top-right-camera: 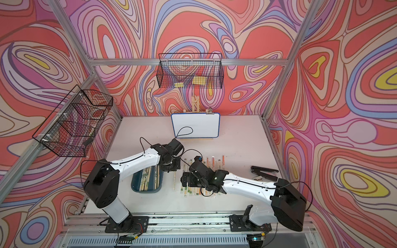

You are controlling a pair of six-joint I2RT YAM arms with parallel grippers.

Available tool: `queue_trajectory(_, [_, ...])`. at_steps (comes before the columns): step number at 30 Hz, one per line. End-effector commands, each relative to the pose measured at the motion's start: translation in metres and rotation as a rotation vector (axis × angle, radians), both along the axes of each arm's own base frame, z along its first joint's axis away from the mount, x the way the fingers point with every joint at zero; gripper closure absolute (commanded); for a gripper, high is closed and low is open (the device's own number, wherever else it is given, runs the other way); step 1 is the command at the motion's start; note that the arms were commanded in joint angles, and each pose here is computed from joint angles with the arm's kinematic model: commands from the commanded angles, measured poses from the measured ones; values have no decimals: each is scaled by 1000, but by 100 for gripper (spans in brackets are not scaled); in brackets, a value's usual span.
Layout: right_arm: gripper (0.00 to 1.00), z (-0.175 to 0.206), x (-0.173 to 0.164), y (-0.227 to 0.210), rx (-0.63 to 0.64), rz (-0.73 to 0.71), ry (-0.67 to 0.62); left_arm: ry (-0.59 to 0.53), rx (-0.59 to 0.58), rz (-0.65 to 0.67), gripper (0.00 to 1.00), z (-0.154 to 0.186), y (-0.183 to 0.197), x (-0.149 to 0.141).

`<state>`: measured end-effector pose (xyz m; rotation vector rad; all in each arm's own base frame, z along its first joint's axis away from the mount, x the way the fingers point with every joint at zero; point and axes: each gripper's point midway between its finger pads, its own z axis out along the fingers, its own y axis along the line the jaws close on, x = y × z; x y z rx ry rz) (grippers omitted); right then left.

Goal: Take the paired disposable chopsticks out of the storage box
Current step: Place the paired disposable chopsticks at the center of the board.

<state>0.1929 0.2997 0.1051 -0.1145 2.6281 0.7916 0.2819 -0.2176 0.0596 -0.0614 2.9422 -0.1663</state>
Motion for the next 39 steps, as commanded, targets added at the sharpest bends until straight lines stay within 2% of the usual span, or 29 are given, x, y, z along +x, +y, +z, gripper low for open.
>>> queue_trajectory(1, [2, -3, -2, -9, -23, -19, -2, -2, -20, -15, 94, -6, -13, 6])
queue_trajectory(15, [2, -4, -3, -9, -31, -2, -4, 41, -7, -59, 88, -29, -30, 6])
queue_trajectory(18, [2, -4, -4, -10, -25, -4, -7, 47, -1, -67, 82, -32, -30, 5])
queue_trajectory(23, [2, -4, -5, -9, -18, 3, -7, 42, 2, -73, 59, -30, -30, 4])
queue_trajectory(28, [2, -4, -6, -7, -13, 17, -8, 16, -16, -73, 51, -15, -31, 6])
queue_trajectory(39, [2, 3, -3, -3, 5, 28, -32, -147, 37, -47, 33, 61, -9, 20])
